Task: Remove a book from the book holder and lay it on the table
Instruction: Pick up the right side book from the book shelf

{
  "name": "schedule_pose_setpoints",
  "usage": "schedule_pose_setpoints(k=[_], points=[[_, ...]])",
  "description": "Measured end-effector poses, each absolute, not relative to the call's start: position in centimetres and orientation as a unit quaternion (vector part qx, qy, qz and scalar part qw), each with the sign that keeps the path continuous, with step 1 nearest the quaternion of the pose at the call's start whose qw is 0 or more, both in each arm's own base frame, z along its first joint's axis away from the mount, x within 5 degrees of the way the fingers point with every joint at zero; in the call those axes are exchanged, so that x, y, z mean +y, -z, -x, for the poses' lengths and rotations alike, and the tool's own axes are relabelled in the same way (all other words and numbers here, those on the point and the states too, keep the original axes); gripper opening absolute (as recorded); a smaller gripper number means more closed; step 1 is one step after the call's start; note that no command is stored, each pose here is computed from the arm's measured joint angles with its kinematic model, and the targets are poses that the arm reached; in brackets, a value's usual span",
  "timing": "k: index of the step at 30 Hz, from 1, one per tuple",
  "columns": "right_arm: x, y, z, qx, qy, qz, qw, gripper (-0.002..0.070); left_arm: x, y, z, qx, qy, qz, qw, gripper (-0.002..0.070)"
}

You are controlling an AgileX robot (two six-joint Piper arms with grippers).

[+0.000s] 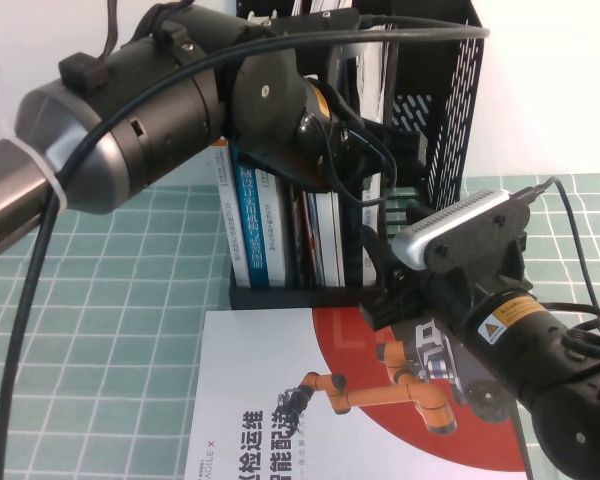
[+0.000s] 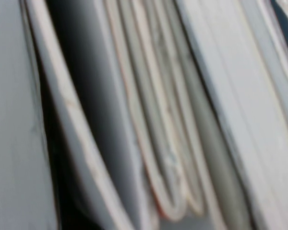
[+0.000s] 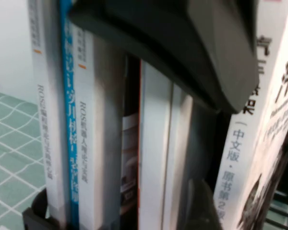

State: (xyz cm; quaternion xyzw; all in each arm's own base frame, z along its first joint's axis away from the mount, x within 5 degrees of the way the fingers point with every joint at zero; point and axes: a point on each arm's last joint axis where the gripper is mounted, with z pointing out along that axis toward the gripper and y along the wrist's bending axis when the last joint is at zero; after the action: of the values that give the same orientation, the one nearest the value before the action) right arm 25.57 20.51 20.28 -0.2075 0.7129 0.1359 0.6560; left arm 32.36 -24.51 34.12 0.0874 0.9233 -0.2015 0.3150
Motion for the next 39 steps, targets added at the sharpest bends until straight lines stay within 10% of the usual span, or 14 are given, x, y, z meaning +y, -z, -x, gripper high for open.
schedule_pose_setpoints(k=[20,27,39], points=[[22.4,-18.4,-30.4,0.699,-0.106,0.157,0.689,0.0419,-24.7,-34.2,-32.3,0.920,0.207,-0.109,0.316,-0.0004],[22.8,-18.4,-31.0,0.698,-0.099,0.164,0.690,0.0140,-24.8,-34.3,-32.3,0.915,0.215,-0.107,0.323,-0.0003],[22.4,-18.7,-31.0,0.693,-0.095,0.134,0.702,0.0132,-23.0,-39.3,-29.9,0.887,0.248,-0.105,0.375,-0.0003]])
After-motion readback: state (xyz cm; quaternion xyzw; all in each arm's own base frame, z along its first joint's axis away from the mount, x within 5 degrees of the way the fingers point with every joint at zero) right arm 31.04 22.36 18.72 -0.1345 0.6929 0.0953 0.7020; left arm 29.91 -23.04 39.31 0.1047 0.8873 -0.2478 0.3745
